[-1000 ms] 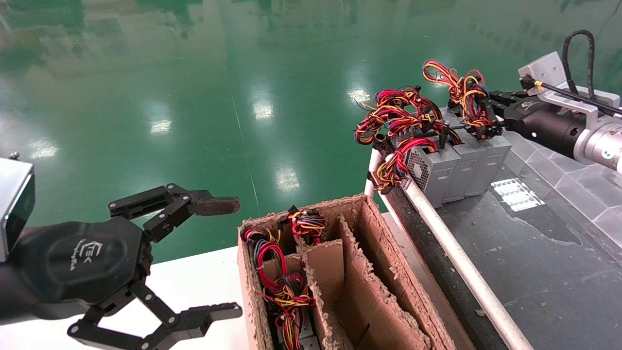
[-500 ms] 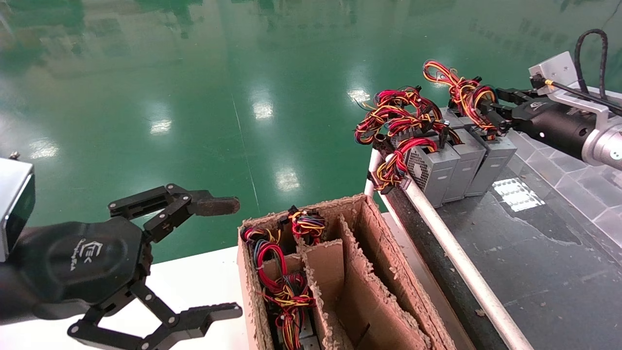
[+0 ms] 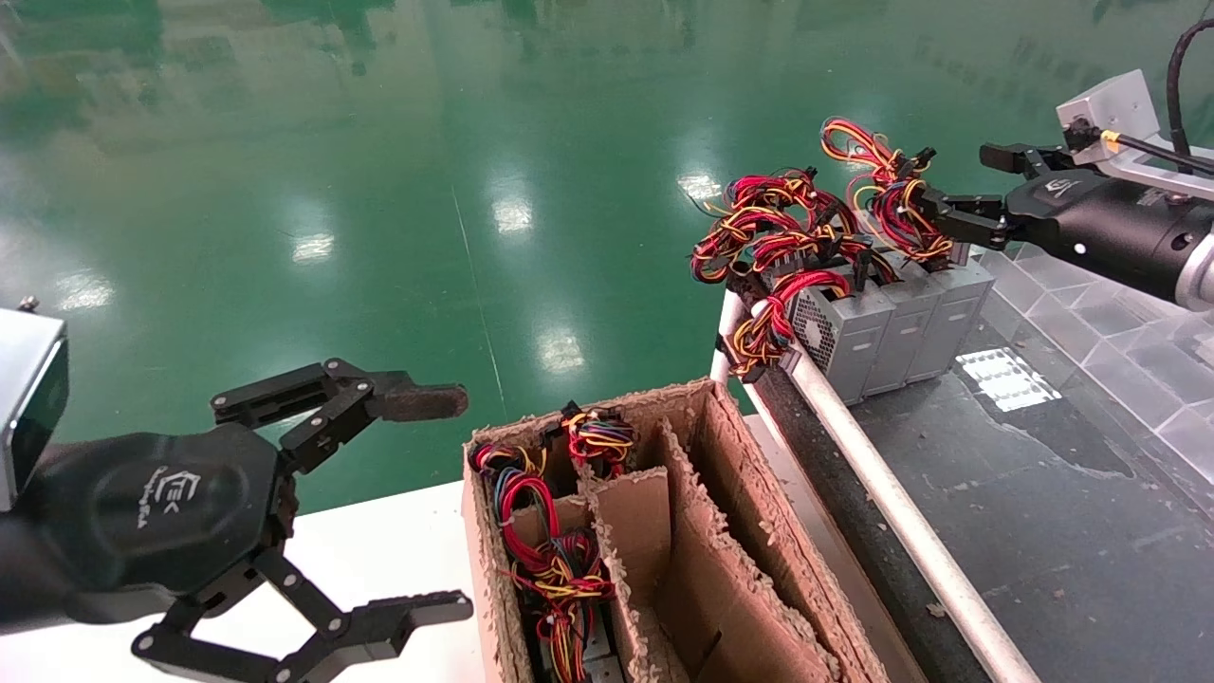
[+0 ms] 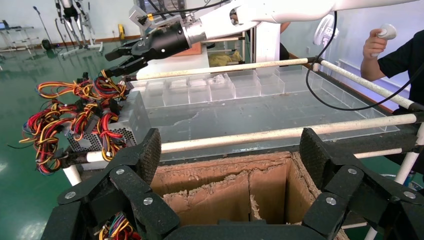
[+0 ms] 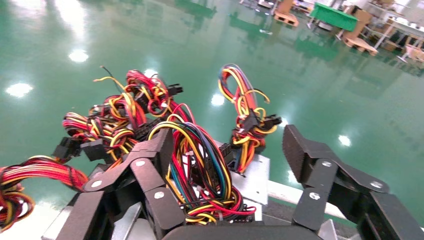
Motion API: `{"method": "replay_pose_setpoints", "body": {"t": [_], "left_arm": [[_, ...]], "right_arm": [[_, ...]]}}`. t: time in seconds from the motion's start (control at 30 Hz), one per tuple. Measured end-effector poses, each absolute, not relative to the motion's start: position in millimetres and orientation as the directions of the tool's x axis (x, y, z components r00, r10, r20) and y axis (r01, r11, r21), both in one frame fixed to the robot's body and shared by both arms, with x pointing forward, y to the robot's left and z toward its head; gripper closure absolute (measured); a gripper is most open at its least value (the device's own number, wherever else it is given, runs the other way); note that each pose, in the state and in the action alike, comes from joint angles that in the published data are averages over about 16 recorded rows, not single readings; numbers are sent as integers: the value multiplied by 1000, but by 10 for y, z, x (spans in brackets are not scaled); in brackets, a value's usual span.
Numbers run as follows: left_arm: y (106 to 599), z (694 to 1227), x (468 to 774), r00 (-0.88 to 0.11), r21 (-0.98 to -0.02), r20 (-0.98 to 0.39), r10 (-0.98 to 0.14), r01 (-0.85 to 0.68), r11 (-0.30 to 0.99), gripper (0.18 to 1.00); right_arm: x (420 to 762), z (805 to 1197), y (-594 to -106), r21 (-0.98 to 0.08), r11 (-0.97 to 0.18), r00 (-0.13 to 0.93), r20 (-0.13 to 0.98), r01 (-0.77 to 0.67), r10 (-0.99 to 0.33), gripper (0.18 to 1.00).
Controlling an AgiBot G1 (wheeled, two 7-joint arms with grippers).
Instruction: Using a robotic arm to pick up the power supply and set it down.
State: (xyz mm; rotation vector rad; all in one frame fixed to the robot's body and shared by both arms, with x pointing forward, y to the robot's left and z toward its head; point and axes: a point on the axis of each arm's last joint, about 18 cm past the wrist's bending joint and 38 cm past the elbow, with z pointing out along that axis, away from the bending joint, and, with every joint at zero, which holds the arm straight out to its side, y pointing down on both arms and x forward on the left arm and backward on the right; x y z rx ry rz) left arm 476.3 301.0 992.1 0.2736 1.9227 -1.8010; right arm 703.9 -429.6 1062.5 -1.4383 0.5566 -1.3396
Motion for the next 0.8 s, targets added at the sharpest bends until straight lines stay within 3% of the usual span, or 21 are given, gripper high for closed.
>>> {"method": "replay_pose_setpoints", "body": {"t": [0.37,0.8], "left_arm": [[3010,9921,4763,-861,-880,-476,-181,463,110,184],[3010,9921,4763,-861,-880,-476,-181,463,110,184]], "right_arm": [[6966,10570,-4398,-887,-370,281,443,276,-852,296],[6826,10708,-4595,-898,-319,259,400,303,-879,189]]}}
